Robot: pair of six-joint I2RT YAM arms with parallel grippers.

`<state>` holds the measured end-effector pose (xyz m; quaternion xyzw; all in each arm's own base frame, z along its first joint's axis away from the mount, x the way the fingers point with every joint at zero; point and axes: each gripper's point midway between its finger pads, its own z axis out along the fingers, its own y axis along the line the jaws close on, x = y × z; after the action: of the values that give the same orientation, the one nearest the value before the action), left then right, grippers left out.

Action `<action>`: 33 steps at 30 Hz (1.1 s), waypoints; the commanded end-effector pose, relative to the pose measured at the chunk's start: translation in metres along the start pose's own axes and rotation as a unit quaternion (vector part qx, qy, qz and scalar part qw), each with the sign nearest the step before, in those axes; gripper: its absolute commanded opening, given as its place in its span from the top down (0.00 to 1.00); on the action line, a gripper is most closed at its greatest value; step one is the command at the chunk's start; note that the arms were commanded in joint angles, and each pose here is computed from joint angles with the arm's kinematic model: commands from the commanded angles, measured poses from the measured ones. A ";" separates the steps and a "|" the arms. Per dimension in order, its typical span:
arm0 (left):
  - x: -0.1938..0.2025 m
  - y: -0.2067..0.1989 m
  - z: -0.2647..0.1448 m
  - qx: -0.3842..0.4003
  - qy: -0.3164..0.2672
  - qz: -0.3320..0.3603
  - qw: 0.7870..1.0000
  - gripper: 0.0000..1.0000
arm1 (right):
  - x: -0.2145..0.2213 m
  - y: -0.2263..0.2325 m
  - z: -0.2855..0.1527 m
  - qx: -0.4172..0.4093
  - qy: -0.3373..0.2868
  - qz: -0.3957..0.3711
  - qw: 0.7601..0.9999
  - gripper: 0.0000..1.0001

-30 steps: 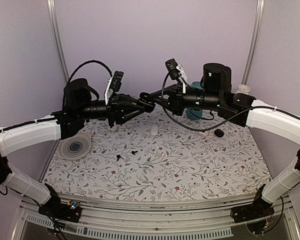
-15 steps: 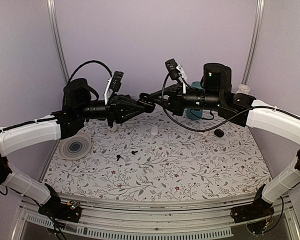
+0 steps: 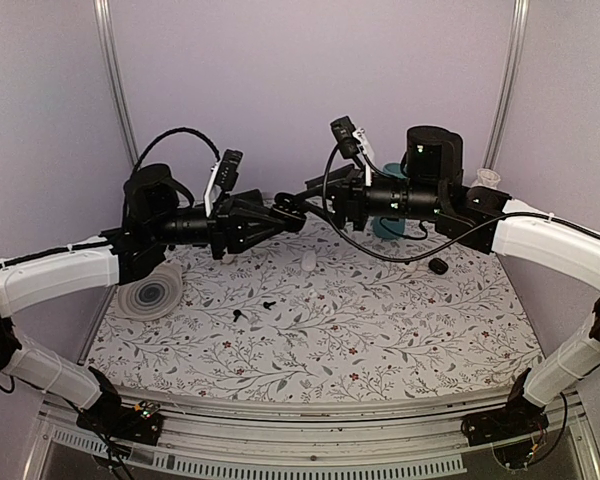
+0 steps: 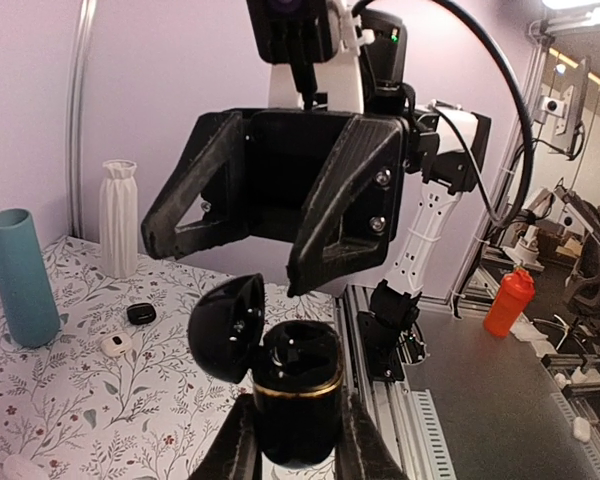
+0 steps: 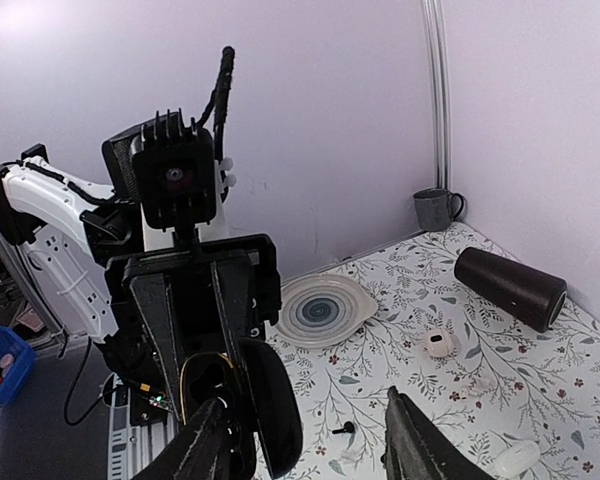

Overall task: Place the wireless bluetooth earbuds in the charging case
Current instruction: Pass from the right arm to the left, then move the left earbud to the center of the board.

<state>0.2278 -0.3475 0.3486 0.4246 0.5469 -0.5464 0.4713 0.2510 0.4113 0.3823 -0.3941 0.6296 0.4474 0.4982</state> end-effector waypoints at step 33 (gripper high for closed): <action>0.040 0.121 -0.155 -0.462 -0.059 -0.094 0.880 1.00 | 0.138 -0.068 0.085 0.108 0.121 0.155 0.975 0.35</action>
<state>0.3201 -0.2184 0.2876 0.1259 0.7249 -0.3385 0.5866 0.3074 0.4515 0.2481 -0.3133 0.7550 0.4075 0.4072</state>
